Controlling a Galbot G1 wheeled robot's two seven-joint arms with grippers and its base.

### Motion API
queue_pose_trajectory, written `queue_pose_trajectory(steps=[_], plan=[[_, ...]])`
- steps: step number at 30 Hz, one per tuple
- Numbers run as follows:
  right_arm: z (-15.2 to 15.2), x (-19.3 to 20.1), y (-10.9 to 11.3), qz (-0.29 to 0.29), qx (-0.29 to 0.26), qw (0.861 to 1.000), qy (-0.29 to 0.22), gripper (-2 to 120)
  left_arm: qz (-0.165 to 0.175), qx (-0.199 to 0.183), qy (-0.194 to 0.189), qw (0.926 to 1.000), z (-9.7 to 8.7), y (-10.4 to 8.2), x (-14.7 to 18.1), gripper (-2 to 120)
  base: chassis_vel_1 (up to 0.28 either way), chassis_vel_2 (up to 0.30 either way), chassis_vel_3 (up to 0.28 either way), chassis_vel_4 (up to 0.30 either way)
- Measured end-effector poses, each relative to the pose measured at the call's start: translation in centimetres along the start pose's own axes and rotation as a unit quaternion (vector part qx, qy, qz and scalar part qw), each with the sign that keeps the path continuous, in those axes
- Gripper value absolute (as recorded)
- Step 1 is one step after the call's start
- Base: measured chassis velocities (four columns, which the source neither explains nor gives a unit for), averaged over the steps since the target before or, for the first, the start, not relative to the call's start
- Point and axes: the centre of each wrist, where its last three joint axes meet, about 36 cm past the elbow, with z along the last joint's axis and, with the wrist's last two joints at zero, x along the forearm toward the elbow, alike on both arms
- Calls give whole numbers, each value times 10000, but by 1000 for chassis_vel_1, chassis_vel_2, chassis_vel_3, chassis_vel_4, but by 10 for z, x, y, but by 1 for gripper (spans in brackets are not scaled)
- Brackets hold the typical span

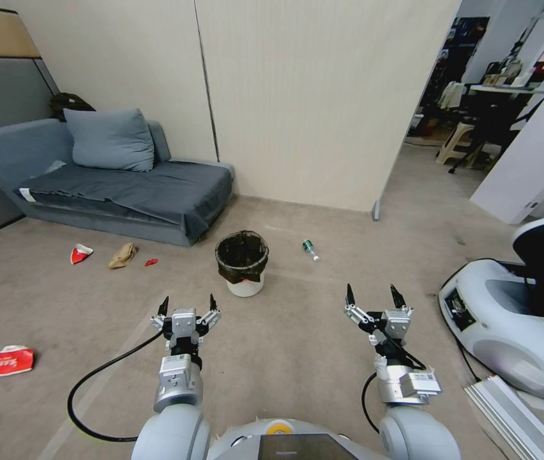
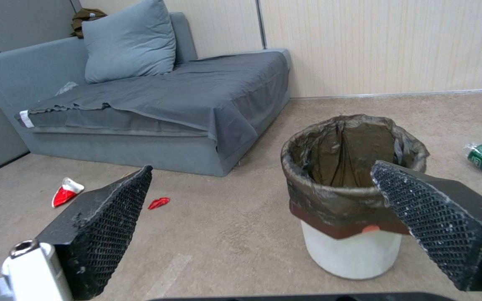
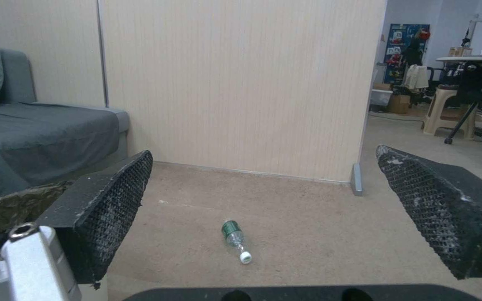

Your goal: Pick up the trash bin, then pick up the garbage from the floor and place it into the trash bin.

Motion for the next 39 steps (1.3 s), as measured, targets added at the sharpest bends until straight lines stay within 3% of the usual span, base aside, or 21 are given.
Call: queue_pose_trajectory(steps=[39], plan=[[6,0,1,-30,20,10000,43,100,75,0,20,10000,2,-6,0,100,-110,107,109,-108]])
